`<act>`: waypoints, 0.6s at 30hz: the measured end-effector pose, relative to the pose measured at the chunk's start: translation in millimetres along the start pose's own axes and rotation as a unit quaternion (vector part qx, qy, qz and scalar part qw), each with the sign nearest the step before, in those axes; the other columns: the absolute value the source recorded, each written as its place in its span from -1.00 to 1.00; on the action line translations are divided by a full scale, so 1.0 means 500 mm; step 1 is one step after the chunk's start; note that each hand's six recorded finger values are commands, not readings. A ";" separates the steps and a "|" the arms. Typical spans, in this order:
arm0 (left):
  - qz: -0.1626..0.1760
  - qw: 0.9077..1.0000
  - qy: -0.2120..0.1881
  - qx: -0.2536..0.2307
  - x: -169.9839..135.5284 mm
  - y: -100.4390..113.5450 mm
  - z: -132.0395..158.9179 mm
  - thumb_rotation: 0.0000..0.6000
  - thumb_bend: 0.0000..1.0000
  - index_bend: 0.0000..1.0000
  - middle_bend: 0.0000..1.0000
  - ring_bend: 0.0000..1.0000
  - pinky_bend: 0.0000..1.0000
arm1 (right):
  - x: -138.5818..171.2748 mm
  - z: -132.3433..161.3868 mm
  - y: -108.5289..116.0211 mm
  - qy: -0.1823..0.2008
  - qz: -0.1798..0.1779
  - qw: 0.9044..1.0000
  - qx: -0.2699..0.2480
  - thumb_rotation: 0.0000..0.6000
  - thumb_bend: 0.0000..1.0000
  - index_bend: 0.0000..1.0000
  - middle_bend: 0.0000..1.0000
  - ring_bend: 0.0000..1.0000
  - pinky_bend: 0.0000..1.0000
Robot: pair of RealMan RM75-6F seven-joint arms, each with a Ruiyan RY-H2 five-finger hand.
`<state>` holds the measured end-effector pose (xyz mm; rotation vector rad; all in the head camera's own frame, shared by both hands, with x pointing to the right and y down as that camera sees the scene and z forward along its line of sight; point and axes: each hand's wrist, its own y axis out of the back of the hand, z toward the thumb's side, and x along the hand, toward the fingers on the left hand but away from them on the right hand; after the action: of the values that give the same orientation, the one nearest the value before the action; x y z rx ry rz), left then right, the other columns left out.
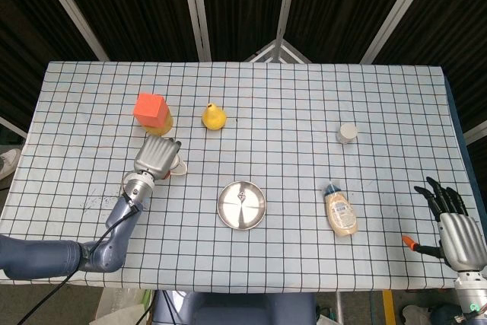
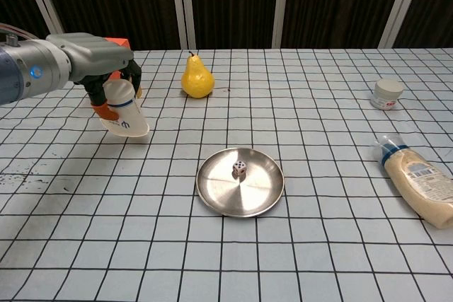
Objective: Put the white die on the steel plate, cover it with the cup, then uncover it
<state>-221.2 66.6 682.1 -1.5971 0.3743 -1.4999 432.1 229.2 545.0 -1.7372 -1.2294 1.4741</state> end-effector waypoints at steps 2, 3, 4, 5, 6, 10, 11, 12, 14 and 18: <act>-0.005 1.000 0.006 -0.007 0.007 -0.013 -0.010 1.00 -0.29 -0.34 -0.31 0.31 0.45 | 0.000 0.000 0.000 0.000 -0.001 1.000 0.001 1.00 -0.71 -0.64 -0.93 -0.79 -1.00; -0.006 1.000 0.008 -0.010 0.010 -0.017 -0.013 1.00 -0.29 -0.38 -0.38 0.29 0.45 | 0.000 0.000 0.000 -0.001 -0.001 1.000 0.001 1.00 -0.71 -0.64 -0.93 -0.79 -1.00; -0.006 1.000 0.009 -0.013 0.013 -0.020 -0.014 1.00 -0.30 -0.43 -0.48 0.27 0.44 | 0.000 0.000 0.000 -0.001 -0.001 1.000 0.001 1.00 -0.71 -0.64 -0.93 -0.79 -1.00; -0.007 1.000 0.010 -0.018 0.016 -0.024 -0.013 1.00 -0.30 -0.46 -0.56 0.26 0.43 | 0.000 -0.001 0.000 -0.002 -0.001 1.000 0.001 1.00 -0.71 -0.64 -0.93 -0.79 -1.00; -0.007 1.000 0.010 -0.022 0.017 -0.026 -0.012 1.00 -0.32 -0.47 -0.60 0.25 0.43 | 0.000 -0.001 0.000 -0.002 -0.001 1.000 0.001 1.00 -0.71 -0.64 -0.93 -0.79 -1.00; -0.015 1.000 0.012 -0.017 0.017 -0.029 -0.009 1.00 -0.46 -0.57 -0.77 0.24 0.43 | 0.001 -0.001 0.000 -0.003 0.000 1.000 0.001 1.00 -0.71 -0.64 -0.93 -0.79 -1.00; -0.017 1.000 0.011 -0.013 0.017 -0.029 -0.007 1.00 -0.50 -0.59 -0.79 0.24 0.43 | 0.001 -0.001 0.000 -0.003 0.000 1.000 0.001 1.00 -0.71 -0.64 -0.93 -0.79 -1.00; -0.018 1.000 0.010 -0.010 0.016 -0.028 -0.005 1.00 -0.52 -0.60 -0.80 0.24 0.43 | 0.001 0.000 0.000 -0.003 0.001 1.000 0.000 1.00 -0.71 -0.64 -0.93 -0.79 -1.00; -0.019 1.000 0.007 -0.009 0.012 -0.024 0.002 1.00 -0.55 -0.64 -0.83 0.24 0.43 | 0.001 0.001 -0.001 -0.002 0.001 1.000 0.000 1.00 -0.71 -0.64 -0.93 -0.79 -1.00; -0.011 1.000 0.000 -0.018 0.003 -0.002 0.016 1.00 -0.55 -0.67 -0.85 0.24 0.43 | 0.000 0.004 0.000 0.001 0.001 1.000 0.000 1.00 -0.71 -0.64 -0.93 -0.79 -1.00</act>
<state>-214.1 69.2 684.6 -1.6344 0.3857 -1.5176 430.0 229.0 544.6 -1.7391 -1.2273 1.4742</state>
